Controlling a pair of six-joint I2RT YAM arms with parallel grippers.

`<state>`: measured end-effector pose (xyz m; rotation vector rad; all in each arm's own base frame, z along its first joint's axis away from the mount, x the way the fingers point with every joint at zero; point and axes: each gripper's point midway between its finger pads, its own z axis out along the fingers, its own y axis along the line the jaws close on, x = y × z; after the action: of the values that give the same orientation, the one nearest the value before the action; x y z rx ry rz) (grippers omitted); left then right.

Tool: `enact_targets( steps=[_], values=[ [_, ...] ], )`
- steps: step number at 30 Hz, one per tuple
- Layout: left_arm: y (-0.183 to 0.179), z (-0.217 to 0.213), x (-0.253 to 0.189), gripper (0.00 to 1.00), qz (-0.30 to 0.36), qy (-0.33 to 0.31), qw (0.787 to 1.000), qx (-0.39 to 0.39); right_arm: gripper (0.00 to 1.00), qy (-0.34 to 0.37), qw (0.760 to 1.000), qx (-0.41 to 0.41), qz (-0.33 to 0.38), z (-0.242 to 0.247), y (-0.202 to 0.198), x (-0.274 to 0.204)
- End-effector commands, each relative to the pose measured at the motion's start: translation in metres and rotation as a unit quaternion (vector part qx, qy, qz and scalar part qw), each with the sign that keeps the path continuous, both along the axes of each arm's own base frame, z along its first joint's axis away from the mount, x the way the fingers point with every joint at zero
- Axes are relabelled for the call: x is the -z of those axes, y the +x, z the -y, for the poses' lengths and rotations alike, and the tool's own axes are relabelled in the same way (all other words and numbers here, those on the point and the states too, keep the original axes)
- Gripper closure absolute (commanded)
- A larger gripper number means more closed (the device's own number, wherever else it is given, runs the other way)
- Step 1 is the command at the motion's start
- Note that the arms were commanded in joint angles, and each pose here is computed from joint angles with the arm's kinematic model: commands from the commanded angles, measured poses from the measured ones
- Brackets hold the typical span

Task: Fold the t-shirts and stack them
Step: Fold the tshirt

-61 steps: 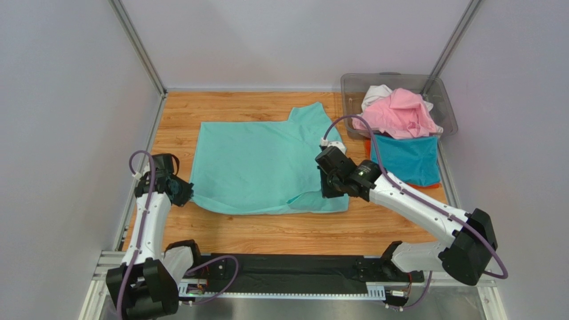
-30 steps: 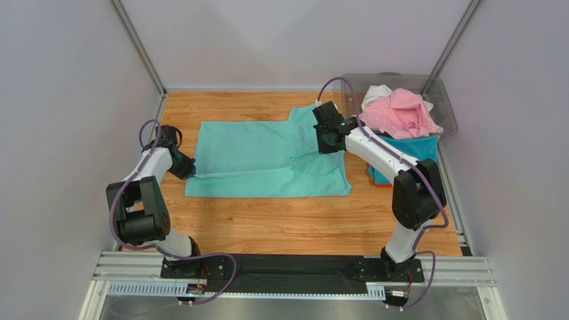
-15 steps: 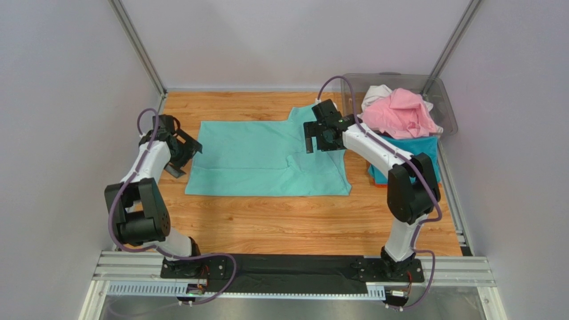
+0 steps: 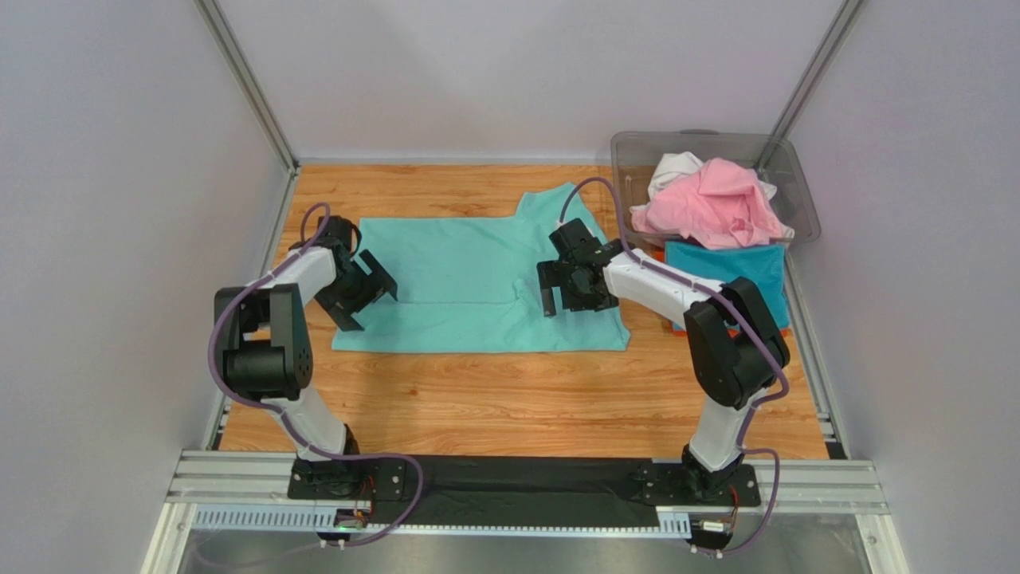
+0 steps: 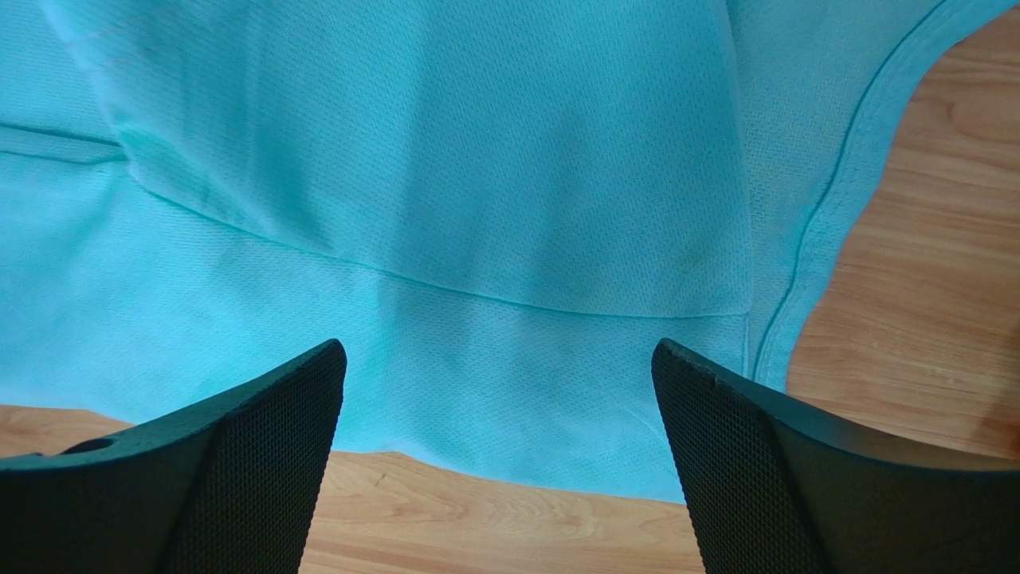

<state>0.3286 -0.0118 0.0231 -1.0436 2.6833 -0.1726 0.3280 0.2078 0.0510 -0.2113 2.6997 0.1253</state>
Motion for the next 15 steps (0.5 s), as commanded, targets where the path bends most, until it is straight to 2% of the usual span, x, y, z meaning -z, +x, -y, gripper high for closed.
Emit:
enact_targets(
  steps=[1,7,15],
  values=[
    [-0.014,-0.005,0.009,0.00,-0.019,0.013,1.000,0.007,0.00,0.004,1.000,0.017,-0.004,-0.001,0.000,0.015],
    [-0.038,-0.010,0.012,0.00,-0.028,0.032,0.999,0.009,0.00,-0.001,0.999,0.023,-0.038,0.006,-0.039,0.041],
    [-0.100,-0.004,0.024,0.00,-0.053,0.024,0.998,-0.003,0.00,-0.017,0.998,0.018,-0.059,0.012,-0.114,0.054]
  ],
)
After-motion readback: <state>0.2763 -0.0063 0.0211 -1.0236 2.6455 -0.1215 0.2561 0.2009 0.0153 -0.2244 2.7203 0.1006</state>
